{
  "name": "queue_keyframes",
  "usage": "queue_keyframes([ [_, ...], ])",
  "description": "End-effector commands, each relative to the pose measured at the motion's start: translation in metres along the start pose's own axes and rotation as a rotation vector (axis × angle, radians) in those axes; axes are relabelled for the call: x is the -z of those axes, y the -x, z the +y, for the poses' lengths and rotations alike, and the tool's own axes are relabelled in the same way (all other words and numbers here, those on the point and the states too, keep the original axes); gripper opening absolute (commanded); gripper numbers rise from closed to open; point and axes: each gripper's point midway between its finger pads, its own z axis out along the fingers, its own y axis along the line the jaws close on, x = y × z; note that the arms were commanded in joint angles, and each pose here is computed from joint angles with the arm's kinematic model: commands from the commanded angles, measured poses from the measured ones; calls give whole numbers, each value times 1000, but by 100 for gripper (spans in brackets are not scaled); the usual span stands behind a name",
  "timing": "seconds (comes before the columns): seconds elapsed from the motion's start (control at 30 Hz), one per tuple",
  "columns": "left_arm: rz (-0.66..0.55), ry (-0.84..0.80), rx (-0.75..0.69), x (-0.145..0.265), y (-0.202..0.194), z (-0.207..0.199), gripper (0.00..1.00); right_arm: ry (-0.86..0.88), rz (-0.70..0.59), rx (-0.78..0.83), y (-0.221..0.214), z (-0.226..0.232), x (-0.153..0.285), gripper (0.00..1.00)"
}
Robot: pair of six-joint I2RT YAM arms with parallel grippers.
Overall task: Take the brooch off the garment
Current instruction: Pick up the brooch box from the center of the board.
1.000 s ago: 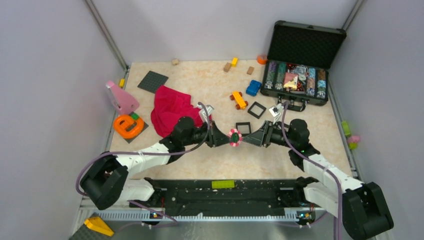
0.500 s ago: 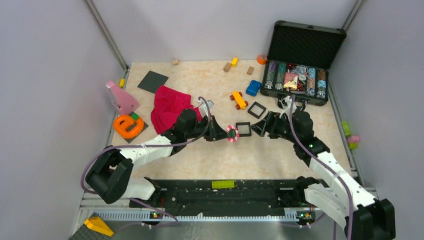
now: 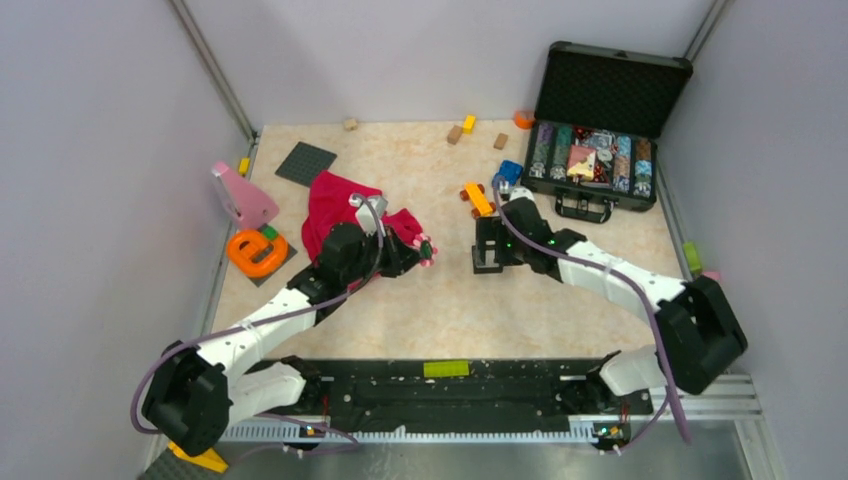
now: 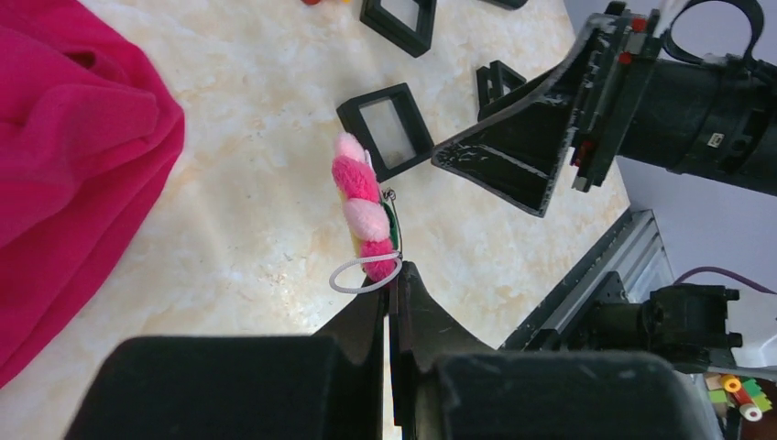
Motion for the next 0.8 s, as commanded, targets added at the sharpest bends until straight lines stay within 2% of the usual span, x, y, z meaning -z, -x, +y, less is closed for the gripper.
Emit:
queue_keyframes([
  [0.0,-29,34,-34,5,-1,12,0,-89,-11,42,14,2,-14,99],
  [0.17,-26,8,-43,7,-4,9,0,-62,63,47,6,13,-35,99],
  [0.5,-27,-21,-64,9,-4,6,0,-128,166,42,-16,5,-54,95],
  [0.63,-22,-29,-65,9,-5,6,0,-139,203,42,-24,3,-57,88],
  [0.77,-26,-28,-72,10,-4,6,0,-138,209,34,-23,4,-54,73],
])
